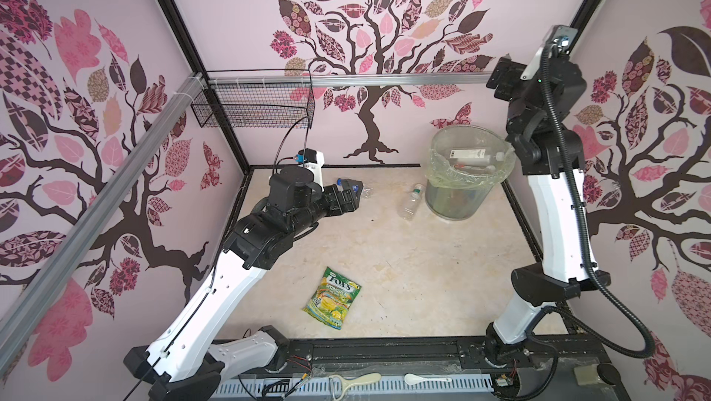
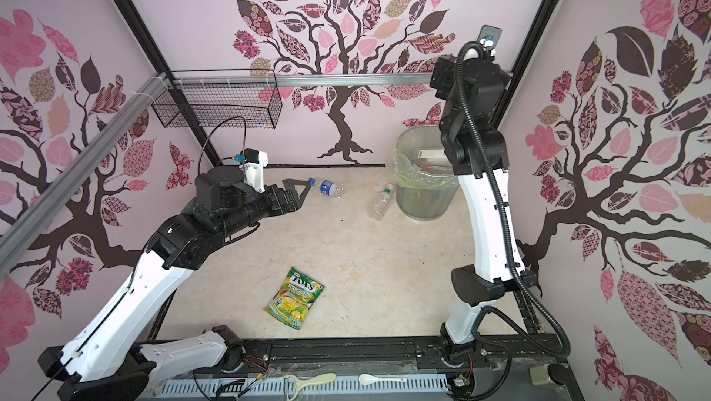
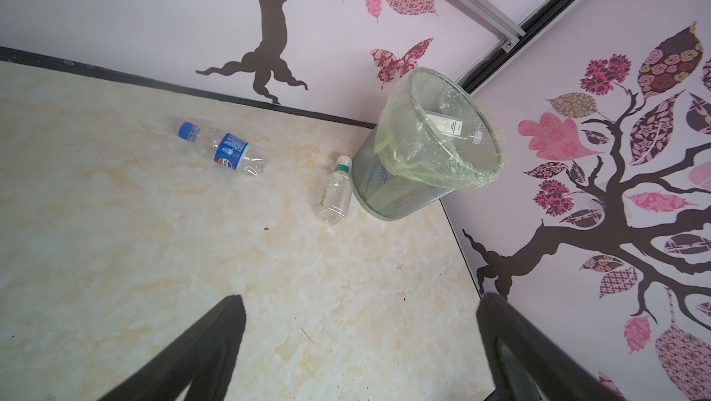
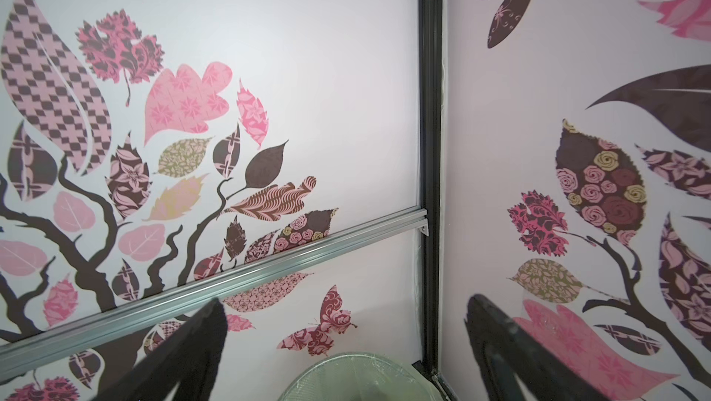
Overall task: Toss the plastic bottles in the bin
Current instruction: 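Lower the right gripper back while the left moves to the Pepsi bottle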
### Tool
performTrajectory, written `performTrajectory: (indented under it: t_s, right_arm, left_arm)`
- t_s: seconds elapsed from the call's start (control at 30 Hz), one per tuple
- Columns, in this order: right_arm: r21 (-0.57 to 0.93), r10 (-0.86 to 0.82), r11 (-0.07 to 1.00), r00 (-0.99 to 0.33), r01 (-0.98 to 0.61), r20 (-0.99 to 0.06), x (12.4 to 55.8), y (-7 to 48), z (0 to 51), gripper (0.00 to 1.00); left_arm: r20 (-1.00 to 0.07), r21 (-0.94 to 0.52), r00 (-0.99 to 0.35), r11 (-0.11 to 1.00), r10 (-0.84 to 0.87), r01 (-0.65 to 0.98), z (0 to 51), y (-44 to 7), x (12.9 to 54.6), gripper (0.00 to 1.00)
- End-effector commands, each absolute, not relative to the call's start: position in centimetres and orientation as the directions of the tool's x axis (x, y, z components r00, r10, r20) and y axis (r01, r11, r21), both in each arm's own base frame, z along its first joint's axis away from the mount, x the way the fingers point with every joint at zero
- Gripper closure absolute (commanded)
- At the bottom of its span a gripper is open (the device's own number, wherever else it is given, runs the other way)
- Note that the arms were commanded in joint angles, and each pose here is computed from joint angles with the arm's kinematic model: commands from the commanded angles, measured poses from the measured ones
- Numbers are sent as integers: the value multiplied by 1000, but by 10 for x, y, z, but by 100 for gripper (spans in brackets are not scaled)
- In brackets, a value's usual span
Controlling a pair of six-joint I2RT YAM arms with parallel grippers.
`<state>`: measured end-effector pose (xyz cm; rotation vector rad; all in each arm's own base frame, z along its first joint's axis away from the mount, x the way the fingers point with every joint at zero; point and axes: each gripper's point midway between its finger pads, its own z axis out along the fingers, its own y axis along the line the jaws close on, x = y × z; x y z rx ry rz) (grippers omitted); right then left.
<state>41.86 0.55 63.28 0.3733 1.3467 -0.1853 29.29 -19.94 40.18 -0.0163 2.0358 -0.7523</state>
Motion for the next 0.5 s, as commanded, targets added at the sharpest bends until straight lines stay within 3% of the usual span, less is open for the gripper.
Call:
performTrajectory:
  t_s: [0.0, 0.17, 0.37, 0.47]
  right_arm:
    - [183, 158, 942, 111, 280, -981, 442, 27, 590, 0]
    - [242, 246, 962, -18, 124, -969, 442, 83, 543, 0]
    - [268, 244, 961, -260, -64, -934, 424, 176, 459, 1]
    - [293, 231, 948, -364, -126, -902, 410, 206, 420, 0]
  left_arm:
    - [-766, -508, -564, 829, -310, 234, 397, -199, 303, 2]
    - [-695, -542, -593, 838, -408, 58, 372, -183, 334, 2]
    - [-512, -585, -602, 762, -612, -276, 305, -148, 381, 2]
    - [-360, -637, -611, 664, -705, -392, 258, -146, 422, 2]
